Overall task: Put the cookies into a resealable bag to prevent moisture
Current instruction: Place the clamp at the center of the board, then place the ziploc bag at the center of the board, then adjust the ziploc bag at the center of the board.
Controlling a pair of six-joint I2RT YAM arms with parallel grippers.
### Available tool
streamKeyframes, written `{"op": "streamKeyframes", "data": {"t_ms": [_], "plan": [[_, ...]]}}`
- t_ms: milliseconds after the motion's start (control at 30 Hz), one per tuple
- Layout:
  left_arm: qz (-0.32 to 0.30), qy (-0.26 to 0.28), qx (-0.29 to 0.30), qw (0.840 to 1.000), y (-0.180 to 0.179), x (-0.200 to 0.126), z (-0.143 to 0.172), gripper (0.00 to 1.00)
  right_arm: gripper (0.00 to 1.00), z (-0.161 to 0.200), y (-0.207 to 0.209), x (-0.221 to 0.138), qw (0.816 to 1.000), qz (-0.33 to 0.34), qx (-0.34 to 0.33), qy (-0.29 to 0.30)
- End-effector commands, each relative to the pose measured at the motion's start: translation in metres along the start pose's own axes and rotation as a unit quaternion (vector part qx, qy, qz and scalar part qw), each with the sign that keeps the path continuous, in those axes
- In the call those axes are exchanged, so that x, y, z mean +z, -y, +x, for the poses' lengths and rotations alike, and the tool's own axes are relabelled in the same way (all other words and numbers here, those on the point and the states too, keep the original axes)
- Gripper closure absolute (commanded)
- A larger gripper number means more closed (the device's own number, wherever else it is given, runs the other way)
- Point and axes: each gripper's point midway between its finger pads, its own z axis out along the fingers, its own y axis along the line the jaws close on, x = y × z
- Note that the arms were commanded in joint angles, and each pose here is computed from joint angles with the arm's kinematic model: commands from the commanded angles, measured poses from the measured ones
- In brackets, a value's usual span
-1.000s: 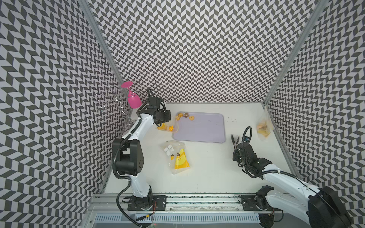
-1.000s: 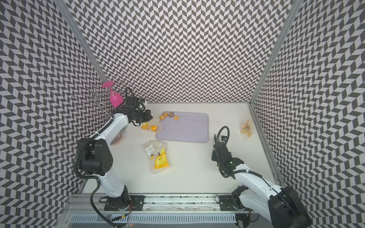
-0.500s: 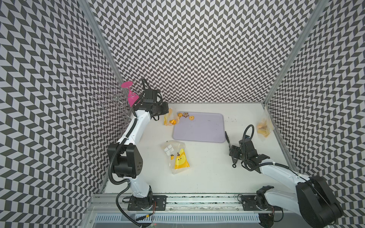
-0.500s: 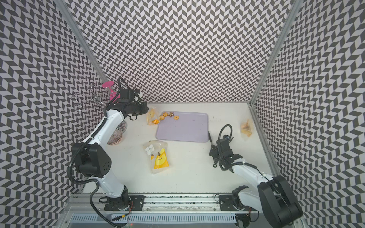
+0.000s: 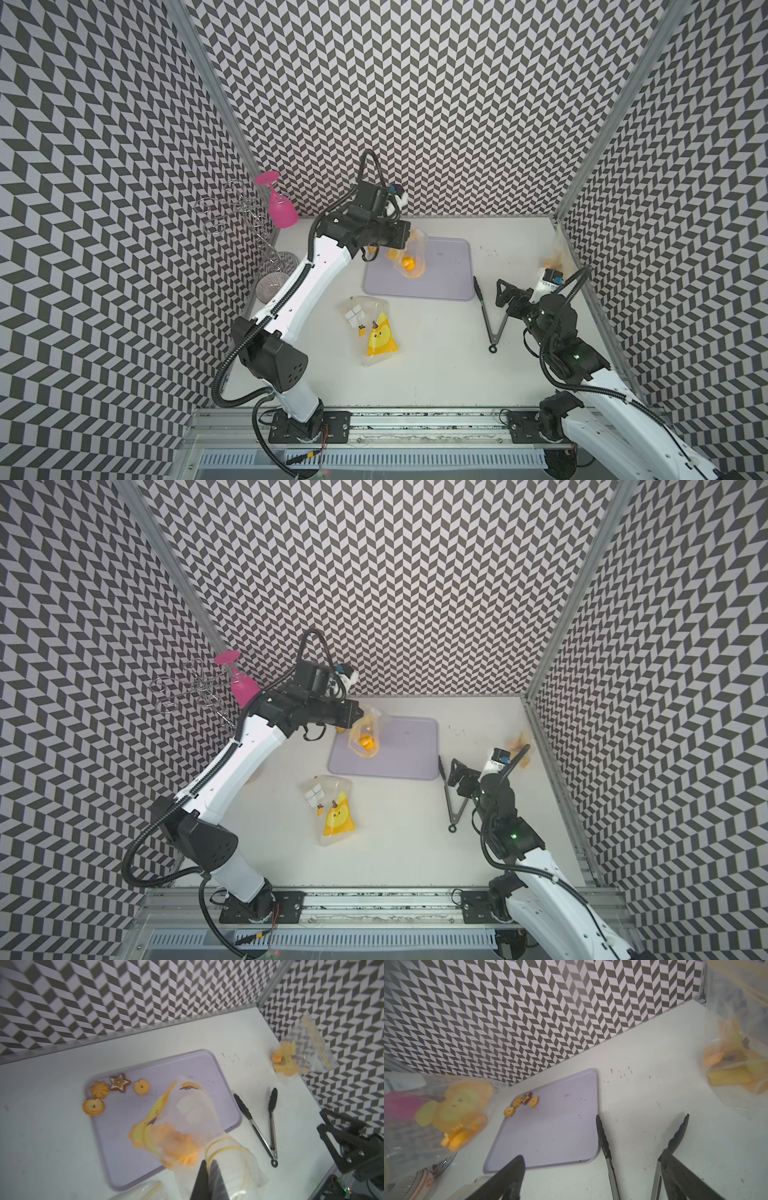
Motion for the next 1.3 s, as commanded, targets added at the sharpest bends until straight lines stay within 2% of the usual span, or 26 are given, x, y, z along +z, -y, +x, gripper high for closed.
{"op": "streamKeyframes", "data": {"t_ms": [0, 200, 300, 367, 500, 600, 667, 800, 933, 1000, 1100, 1267], "plan": [[-0.005, -0.042, 0.048, 0.998, 0.014, 0.009, 0.037, 1.00, 0.01, -0.024, -0.010, -0.007, 0.999, -0.019, -0.025, 0.044], [-0.060, -0.099, 0.056, 0.992, -0.022, 0.066, 0.096, 1.00, 0.04, -0.001, -0.029, 0.005, 0.996, -0.071, -0.059, -0.006], [-0.052, -0.122, 0.051, 0.990, -0.027, 0.085, 0.116, 1.00, 0.09, 0.013, -0.046, 0.010, 0.989, -0.119, -0.075, -0.042], [-0.036, -0.126, 0.050, 0.990, -0.024, 0.090, 0.121, 1.00, 0.11, 0.025, -0.070, 0.006, 0.974, -0.192, -0.104, -0.066], [0.026, -0.132, 0.058, 0.989, -0.005, 0.093, 0.127, 1.00, 0.11, 0.048, -0.110, -0.011, 0.930, -0.323, -0.131, -0.120], [0.061, -0.137, 0.066, 0.986, 0.005, 0.093, 0.132, 1.00, 0.11, 0.065, -0.129, -0.023, 0.905, -0.369, -0.157, -0.142], [0.062, -0.141, 0.068, 0.986, 0.005, 0.093, 0.134, 1.00, 0.11, 0.074, -0.139, -0.029, 0.899, -0.376, -0.172, -0.146], [0.054, -0.122, 0.069, 0.989, 0.005, 0.083, 0.122, 1.00, 0.10, 0.086, -0.156, -0.040, 0.901, -0.359, -0.208, -0.128], [0.047, -0.080, 0.061, 0.994, 0.006, 0.058, 0.094, 1.00, 0.11, 0.063, -0.153, -0.042, 0.928, -0.318, -0.176, -0.087], [0.042, -0.055, 0.058, 0.996, 0.008, 0.042, 0.079, 1.00, 0.12, 0.047, -0.149, -0.047, 0.936, -0.310, -0.157, -0.046], [0.038, -0.029, 0.054, 0.997, 0.013, 0.022, 0.062, 1.00, 0.12, 0.035, -0.149, -0.056, 0.933, -0.325, -0.157, -0.005], [0.020, -0.028, 0.038, 0.999, 0.012, 0.007, 0.051, 1.00, 0.12, 0.034, -0.152, -0.058, 0.923, -0.332, -0.197, 0.010]]}}
